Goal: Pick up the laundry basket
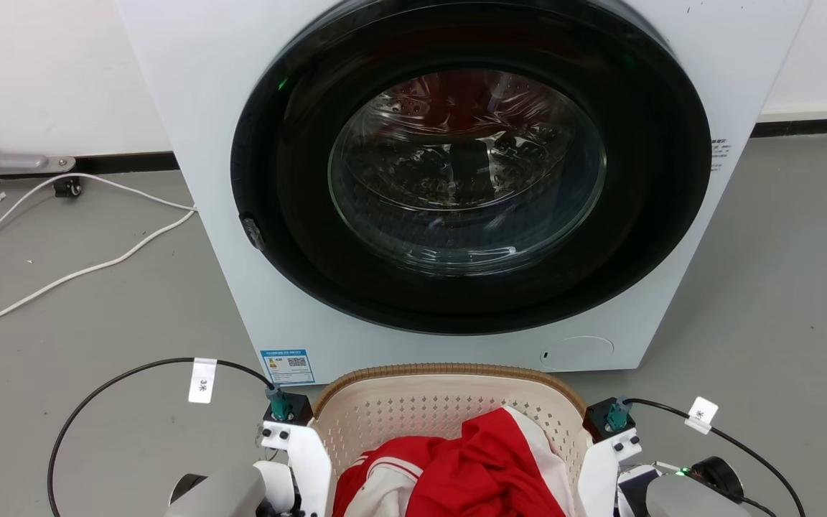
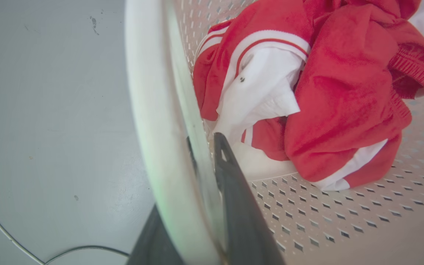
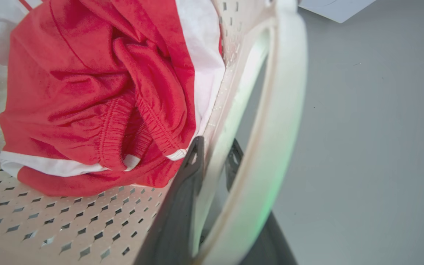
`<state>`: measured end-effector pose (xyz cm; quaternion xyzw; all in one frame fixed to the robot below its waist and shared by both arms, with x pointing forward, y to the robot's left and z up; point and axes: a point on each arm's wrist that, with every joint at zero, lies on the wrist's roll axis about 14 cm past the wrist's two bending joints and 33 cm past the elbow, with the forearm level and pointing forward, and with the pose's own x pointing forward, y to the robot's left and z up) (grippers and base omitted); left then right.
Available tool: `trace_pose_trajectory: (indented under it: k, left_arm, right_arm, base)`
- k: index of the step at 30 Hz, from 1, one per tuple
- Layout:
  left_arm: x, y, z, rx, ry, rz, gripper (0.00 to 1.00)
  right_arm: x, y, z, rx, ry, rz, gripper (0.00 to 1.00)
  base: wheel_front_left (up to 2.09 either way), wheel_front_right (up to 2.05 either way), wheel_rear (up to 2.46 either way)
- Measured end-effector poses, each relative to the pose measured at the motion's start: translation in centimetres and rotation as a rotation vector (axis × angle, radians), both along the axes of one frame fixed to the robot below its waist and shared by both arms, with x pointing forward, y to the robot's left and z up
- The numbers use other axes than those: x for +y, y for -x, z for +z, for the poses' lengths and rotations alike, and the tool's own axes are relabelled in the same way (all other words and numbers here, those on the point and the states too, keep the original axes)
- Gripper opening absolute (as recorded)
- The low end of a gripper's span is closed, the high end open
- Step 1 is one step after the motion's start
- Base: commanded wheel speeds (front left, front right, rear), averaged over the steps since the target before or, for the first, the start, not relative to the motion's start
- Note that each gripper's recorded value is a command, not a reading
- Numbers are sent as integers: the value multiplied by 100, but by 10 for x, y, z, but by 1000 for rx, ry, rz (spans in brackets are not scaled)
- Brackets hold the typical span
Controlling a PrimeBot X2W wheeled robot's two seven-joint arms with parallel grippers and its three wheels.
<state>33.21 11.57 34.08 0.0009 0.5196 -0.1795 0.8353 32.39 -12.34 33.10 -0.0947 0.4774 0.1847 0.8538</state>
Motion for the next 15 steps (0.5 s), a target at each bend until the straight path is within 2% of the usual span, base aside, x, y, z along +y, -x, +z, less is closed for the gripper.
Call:
trace_pose_trajectory:
  k: [15]
  left_arm:
    - [1, 1, -1, -2, 0, 1, 0]
  right_arm:
    - [0, 2, -1, 2, -4, 3, 0]
  base:
    - [0, 0, 0]
